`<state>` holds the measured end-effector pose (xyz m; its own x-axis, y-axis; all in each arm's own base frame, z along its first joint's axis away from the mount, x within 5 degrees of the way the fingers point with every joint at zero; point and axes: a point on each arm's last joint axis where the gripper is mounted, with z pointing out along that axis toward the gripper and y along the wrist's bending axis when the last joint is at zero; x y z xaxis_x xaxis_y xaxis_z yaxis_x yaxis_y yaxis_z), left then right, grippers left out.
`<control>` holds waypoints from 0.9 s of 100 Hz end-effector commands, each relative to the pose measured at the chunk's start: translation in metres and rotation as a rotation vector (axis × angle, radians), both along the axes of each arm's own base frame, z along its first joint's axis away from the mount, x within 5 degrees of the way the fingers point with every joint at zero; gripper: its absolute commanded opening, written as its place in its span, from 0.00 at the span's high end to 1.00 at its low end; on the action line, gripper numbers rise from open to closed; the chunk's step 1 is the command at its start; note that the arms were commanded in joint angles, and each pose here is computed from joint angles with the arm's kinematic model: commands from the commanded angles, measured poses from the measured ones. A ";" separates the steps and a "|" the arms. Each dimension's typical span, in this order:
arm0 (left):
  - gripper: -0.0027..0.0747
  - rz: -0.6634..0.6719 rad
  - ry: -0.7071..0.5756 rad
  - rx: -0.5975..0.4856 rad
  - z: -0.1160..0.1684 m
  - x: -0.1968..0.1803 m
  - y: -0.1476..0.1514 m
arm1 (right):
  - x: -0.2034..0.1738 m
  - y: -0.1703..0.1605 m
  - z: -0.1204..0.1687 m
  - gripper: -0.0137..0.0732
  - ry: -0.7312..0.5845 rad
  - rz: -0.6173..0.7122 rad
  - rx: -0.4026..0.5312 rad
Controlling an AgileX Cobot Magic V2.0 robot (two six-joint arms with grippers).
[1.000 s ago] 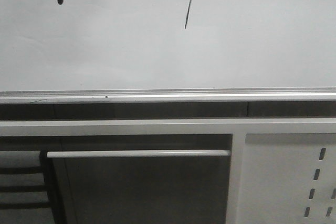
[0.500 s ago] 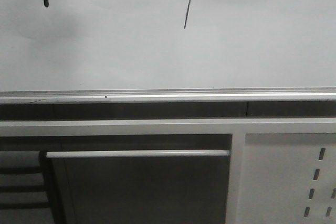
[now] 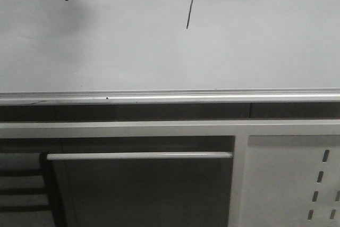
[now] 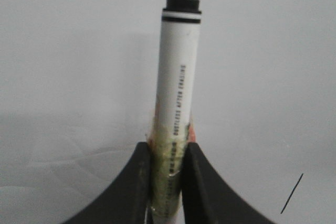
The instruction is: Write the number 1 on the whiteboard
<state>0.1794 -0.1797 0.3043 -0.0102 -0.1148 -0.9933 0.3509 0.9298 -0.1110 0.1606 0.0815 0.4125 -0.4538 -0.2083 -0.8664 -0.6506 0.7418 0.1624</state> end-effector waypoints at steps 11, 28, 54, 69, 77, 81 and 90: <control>0.99 0.050 -0.102 -0.035 0.016 0.004 0.000 | -0.001 -0.001 0.013 0.42 -0.059 -0.025 0.059; 0.99 0.061 -0.095 -0.022 0.012 0.008 -0.001 | -0.001 -0.001 0.013 0.42 -0.059 -0.025 0.059; 0.99 0.107 -0.089 -0.017 0.011 0.017 0.009 | -0.001 -0.001 0.013 0.42 -0.059 -0.025 0.059; 0.99 0.096 -0.108 -0.002 0.012 0.017 0.007 | -0.001 -0.001 0.013 0.42 -0.059 -0.025 0.059; 0.99 0.090 -0.110 0.012 0.009 0.018 0.005 | -0.001 -0.001 0.013 0.42 -0.059 -0.025 0.059; 0.99 0.089 -0.106 0.018 0.007 0.019 0.004 | -0.001 -0.001 0.013 0.42 -0.059 -0.025 0.059; 0.99 0.090 -0.102 0.023 0.005 0.020 0.002 | -0.001 0.000 0.012 0.42 -0.053 -0.020 0.056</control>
<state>0.1984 -0.1771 0.2903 0.0042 -0.0497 -0.9988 0.2808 0.9586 -0.0465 0.1607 0.0816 0.4114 -0.4579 -0.2079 -0.8643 -0.6494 0.7423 0.1654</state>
